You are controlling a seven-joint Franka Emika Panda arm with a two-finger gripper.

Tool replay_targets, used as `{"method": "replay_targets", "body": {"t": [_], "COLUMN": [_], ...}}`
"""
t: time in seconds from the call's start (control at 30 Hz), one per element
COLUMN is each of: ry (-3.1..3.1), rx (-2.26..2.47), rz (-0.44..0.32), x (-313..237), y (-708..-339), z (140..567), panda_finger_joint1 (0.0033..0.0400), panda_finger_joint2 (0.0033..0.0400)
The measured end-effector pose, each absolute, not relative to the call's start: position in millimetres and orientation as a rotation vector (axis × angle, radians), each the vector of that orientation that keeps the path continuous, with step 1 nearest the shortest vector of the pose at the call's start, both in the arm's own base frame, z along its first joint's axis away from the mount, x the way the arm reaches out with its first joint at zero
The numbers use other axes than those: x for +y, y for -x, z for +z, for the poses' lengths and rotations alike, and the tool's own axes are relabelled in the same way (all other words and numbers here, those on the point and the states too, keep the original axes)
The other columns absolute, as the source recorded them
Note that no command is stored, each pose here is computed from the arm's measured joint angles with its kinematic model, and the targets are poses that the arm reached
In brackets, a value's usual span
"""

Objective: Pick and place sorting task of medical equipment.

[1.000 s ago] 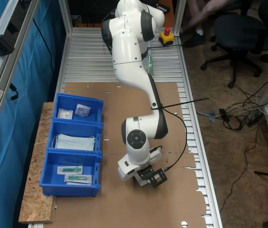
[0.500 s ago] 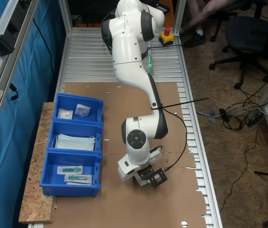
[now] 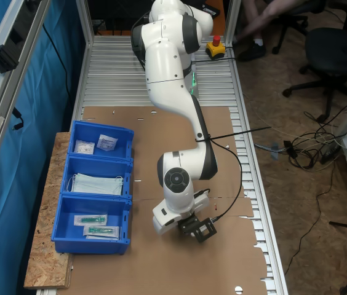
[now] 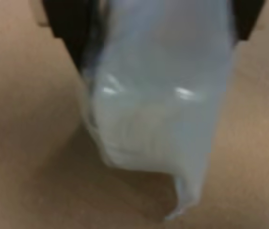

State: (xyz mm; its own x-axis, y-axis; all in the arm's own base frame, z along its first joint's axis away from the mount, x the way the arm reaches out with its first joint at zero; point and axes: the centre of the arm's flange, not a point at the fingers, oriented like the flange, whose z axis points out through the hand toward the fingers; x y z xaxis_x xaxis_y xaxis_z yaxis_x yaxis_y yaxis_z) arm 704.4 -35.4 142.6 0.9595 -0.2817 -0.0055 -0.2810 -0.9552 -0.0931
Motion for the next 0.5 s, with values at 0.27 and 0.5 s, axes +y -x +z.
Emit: {"method": "replay_targets", "body": {"t": [0.27, 0.5], "ry": [3.017, 3.018], "rx": [0.434, 0.435], "rz": [-0.012, -0.013], "x": [-35.2, -35.7], "y": [-704.5, -704.6], "z": [142.4, 142.8], "panda_finger_joint1": [0.0061, 0.0061], "panda_finger_joint2": [0.0061, 0.0061]}}
